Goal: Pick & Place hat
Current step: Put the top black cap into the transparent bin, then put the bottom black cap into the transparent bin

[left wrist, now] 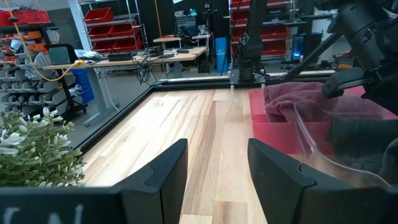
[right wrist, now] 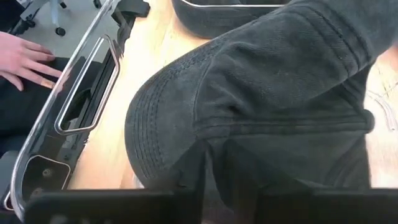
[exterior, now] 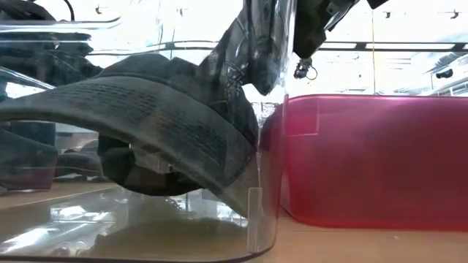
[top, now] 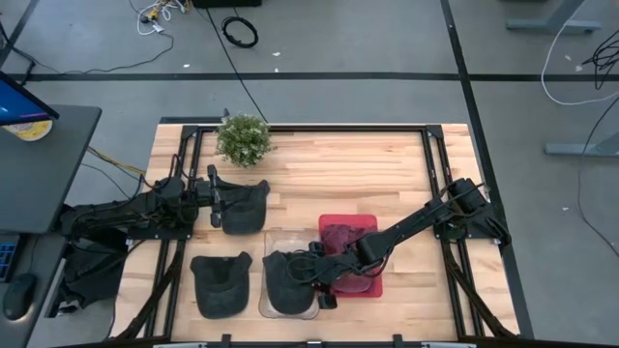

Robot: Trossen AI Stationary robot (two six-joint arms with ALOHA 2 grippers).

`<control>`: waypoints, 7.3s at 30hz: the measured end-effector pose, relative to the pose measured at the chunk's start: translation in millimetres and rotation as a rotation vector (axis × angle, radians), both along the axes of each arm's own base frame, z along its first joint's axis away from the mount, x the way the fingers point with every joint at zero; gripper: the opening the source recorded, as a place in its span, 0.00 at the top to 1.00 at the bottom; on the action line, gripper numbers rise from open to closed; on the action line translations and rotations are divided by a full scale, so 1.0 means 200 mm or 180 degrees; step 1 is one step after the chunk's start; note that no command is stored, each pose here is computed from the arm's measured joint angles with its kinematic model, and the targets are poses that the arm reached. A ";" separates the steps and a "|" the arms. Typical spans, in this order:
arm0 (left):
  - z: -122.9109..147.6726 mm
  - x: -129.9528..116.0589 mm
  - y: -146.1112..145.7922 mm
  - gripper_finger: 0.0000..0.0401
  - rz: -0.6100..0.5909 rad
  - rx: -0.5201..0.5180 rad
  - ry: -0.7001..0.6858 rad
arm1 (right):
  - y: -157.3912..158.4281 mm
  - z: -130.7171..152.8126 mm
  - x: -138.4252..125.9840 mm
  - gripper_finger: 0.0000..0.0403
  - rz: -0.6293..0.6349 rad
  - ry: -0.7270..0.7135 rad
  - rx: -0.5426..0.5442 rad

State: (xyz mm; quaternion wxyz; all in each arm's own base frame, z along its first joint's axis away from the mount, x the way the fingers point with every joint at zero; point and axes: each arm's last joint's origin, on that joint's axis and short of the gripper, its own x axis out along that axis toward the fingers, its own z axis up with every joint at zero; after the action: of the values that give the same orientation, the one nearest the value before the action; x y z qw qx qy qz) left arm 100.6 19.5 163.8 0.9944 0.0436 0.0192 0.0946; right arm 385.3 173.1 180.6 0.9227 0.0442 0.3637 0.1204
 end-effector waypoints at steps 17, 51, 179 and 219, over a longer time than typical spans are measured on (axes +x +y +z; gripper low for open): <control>0.00 0.00 0.00 0.57 0.0001 0.0000 -0.0002 | 0.00 0.17 0.03 0.51 -0.0052 -0.0799 -0.0029; 0.00 0.00 0.00 0.57 0.0000 -0.0001 -0.0001 | -0.19 -0.15 0.21 0.51 -0.0548 -0.0414 0.0685; 0.15 -0.01 -0.09 0.57 -0.1221 -0.0927 -0.1013 | -0.95 0.03 -1.46 0.51 -0.1368 -0.2994 -0.0623; 0.61 0.07 -0.60 0.57 -0.3477 -0.0026 -0.0813 | -0.97 -0.05 -1.45 0.51 -0.1466 -0.2433 -0.1018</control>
State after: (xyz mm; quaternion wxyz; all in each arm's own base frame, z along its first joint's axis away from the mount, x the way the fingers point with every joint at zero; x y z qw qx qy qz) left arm 114.9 -99.9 286.0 0.8935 0.0316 -0.1265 -0.4297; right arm 95.2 -20.4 171.0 0.9883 -0.0664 -0.0072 -0.1373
